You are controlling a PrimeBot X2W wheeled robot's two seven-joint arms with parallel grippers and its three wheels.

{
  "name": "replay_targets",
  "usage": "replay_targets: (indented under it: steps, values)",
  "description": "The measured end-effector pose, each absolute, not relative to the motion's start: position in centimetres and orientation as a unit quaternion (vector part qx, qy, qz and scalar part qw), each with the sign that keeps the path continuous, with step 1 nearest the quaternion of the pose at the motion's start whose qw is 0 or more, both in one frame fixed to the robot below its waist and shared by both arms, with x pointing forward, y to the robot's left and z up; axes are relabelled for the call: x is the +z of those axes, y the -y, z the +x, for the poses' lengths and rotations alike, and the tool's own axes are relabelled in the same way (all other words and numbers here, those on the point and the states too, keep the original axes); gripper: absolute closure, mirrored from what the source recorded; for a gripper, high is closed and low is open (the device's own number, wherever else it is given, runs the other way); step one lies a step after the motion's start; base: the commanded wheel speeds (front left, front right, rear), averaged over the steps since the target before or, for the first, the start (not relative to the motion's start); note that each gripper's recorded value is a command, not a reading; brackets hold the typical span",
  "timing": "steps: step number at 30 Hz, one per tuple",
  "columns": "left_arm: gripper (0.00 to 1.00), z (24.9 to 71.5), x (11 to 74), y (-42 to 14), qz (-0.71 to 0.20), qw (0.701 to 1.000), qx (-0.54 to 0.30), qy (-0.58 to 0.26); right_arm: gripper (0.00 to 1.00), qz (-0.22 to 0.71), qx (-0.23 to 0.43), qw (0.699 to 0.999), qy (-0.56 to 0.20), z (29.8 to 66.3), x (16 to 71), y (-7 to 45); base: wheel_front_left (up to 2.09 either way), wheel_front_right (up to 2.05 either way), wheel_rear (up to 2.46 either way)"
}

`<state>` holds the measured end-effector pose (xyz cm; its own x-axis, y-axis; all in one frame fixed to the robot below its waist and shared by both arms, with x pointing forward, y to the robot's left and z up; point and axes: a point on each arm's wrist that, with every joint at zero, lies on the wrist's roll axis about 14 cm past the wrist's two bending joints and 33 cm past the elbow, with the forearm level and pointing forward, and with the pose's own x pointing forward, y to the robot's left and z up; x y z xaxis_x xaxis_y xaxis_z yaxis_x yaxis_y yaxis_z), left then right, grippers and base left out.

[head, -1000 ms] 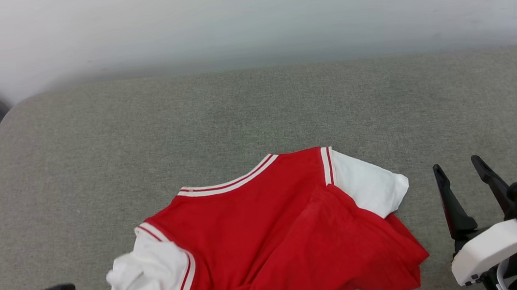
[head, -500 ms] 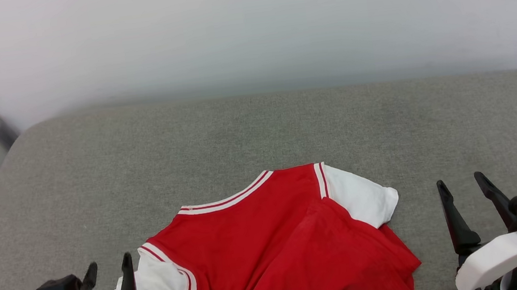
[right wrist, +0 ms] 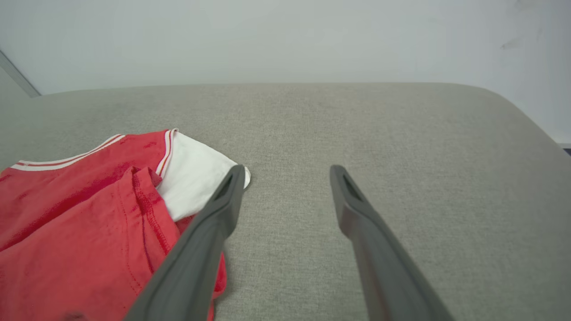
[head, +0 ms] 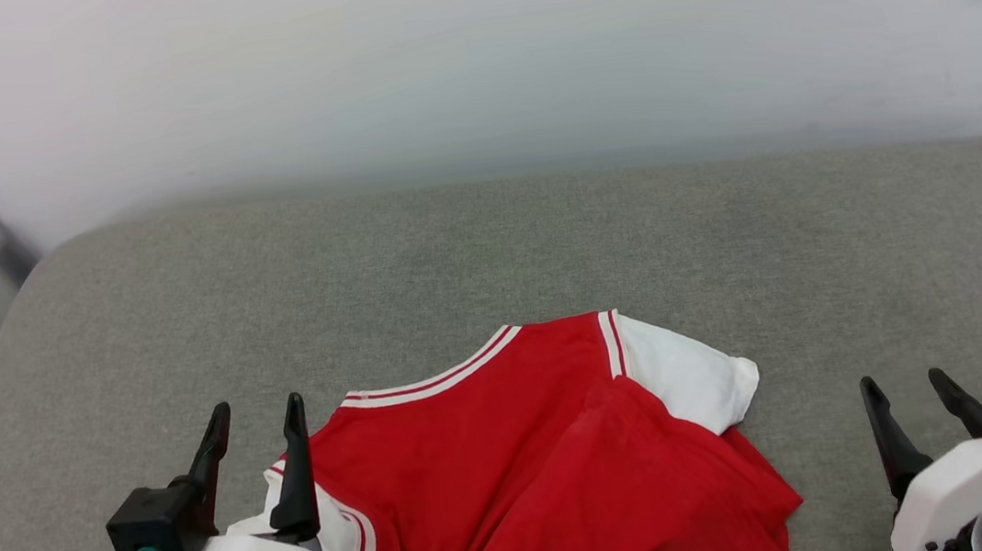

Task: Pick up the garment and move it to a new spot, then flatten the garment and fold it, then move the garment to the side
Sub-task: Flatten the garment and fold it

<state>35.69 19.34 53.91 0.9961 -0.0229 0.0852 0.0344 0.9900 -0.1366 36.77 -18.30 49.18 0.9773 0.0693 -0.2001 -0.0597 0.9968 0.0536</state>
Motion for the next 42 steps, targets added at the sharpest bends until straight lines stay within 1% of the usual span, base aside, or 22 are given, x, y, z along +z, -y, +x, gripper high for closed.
replay_targets:
  steps: [1, 2, 5, 6, 8, 9, 10, 13, 14, 15, 16, 20, 24, 25, 26, 27, 28, 32, 36, 40, 42]
  values:
    - [0.00, 35.7, 53.9, -19.3, -0.069, 0.997, -0.014, 0.042, 0.00, 0.024, 0.032, 0.994, -0.101, 36.8, 49.2, 18.3, 0.00, 0.00, 0.00]
    - [0.00, 35.9, 54.1, -19.0, -0.069, 0.996, -0.018, 0.046, 0.00, 0.028, 0.034, 0.990, -0.138, 37.5, 47.9, 18.1, 0.00, 0.00, 0.00]
    - [0.00, 36.8, 54.5, -18.4, -0.069, 0.996, -0.027, 0.053, 0.00, 0.043, 0.039, 0.977, -0.207, 39.2, 45.6, 17.6, 0.00, 0.00, 0.00]
    - [0.00, 36.8, 54.5, -18.4, -0.069, 0.996, -0.027, 0.053, 0.00, 0.043, 0.039, 0.977, -0.207, 39.2, 45.6, 17.6, 0.00, 0.00, 0.00]
    - [0.00, 37.3, 54.4, -18.2, -0.071, 0.996, -0.030, 0.051, 0.00, 0.047, 0.053, 0.966, -0.247, 40.5, 44.6, 16.7, 0.00, 0.00, 0.00]
    - [0.00, 37.7, 53.9, -18.2, -0.074, 0.996, -0.027, 0.046, 0.00, 0.042, 0.070, 0.953, -0.290, 41.8, 43.6, 15.7, 0.00, 0.00, 0.00]
    - [0.00, 37.7, 53.9, -18.2, -0.074, 0.996, -0.027, 0.046, 0.00, 0.042, 0.070, 0.953, -0.290, 41.8, 43.6, 15.7, 0.00, 0.00, 0.00]
    - [0.00, 38.4, 53.6, -18.6, -0.075, 0.996, -0.020, 0.045, 0.00, 0.032, 0.101, 0.932, -0.346, 43.3, 42.4, 13.9, 0.00, 0.00, 0.00]
    - [0.00, 38.5, 53.5, -18.8, -0.073, 0.996, -0.018, 0.043, 0.00, 0.025, 0.111, 0.924, -0.365, 43.7, 42.0, 13.4, 0.00, 0.00, 0.00]
    - [0.00, 38.7, 53.0, -19.1, -0.074, 0.996, -0.014, 0.037, 0.00, 0.011, 0.128, 0.907, -0.400, 44.1, 40.9, 12.5, 0.00, 0.00, 0.00]
    - [0.00, 38.7, 53.0, -19.1, -0.074, 0.996, -0.014, 0.037, 0.00, 0.011, 0.128, 0.907, -0.400, 44.1, 40.9, 12.5, 0.00, 0.00, 0.00]
    - [0.00, 39.0, 51.8, -19.9, -0.074, 0.997, 0.001, 0.024, 0.00, -0.007, 0.146, 0.882, -0.449, 44.6, 38.8, 11.6, 0.00, 0.00, 0.00]
    - [0.00, 39.0, 50.6, -20.5, -0.077, 0.997, 0.012, 0.008, 0.00, -0.002, 0.156, 0.851, -0.501, 44.0, 36.7, 10.9, 0.00, 0.00, 0.00]
    - [0.00, 38.9, 50.4, -20.6, -0.077, 0.997, 0.015, 0.004, 0.29, -0.001, 0.158, 0.847, -0.507, 43.9, 36.5, 10.9, 0.00, 0.00, 0.00]
    - [0.00, 38.9, 50.2, -20.7, -0.077, 0.997, 0.017, 0.002, 0.62, 0.001, 0.159, 0.844, -0.512, 43.9, 36.4, 10.8, 0.00, 0.00, 0.00]
    - [0.00, 38.9, 50.1, -20.8, -0.077, 0.997, 0.018, 0.001, 0.98, 0.009, 0.160, 0.842, -0.515, 43.8, 36.4, 10.7, 0.00, 0.00, 0.00]
    - [0.00, 38.9, 50.1, -20.9, -0.077, 0.997, 0.019, 0.002, 1.00, 0.013, 0.161, 0.841, -0.517, 43.7, 36.4, 10.7, 0.00, 0.00, 0.00]
    - [0.00, 38.6, 50.1, -21.2, -0.075, 0.997, 0.022, 0.001, 1.00, 0.014, 0.168, 0.845, -0.507, 43.2, 37.1, 10.6, 0.00, 0.00, 0.00]
    - [0.00, 38.1, 50.2, -21.8, -0.074, 0.997, 0.027, 0.000, 1.00, 0.009, 0.165, 0.868, -0.468, 43.5, 38.8, 11.4, 0.00, 0.00, 0.00]
    - [0.00, 37.6, 50.3, -22.5, -0.075, 0.997, 0.030, -0.010, 1.00, -0.001, 0.149, 0.901, -0.406, 44.3, 42.0, 13.3, 0.00, 0.00, 0.00]
    - [0.00, 37.5, 50.5, -23.1, -0.074, 0.997, 0.031, -0.018, 1.00, -0.004, 0.140, 0.912, -0.386, 44.1, 43.1, 14.3, 0.00, 0.00, 0.00]
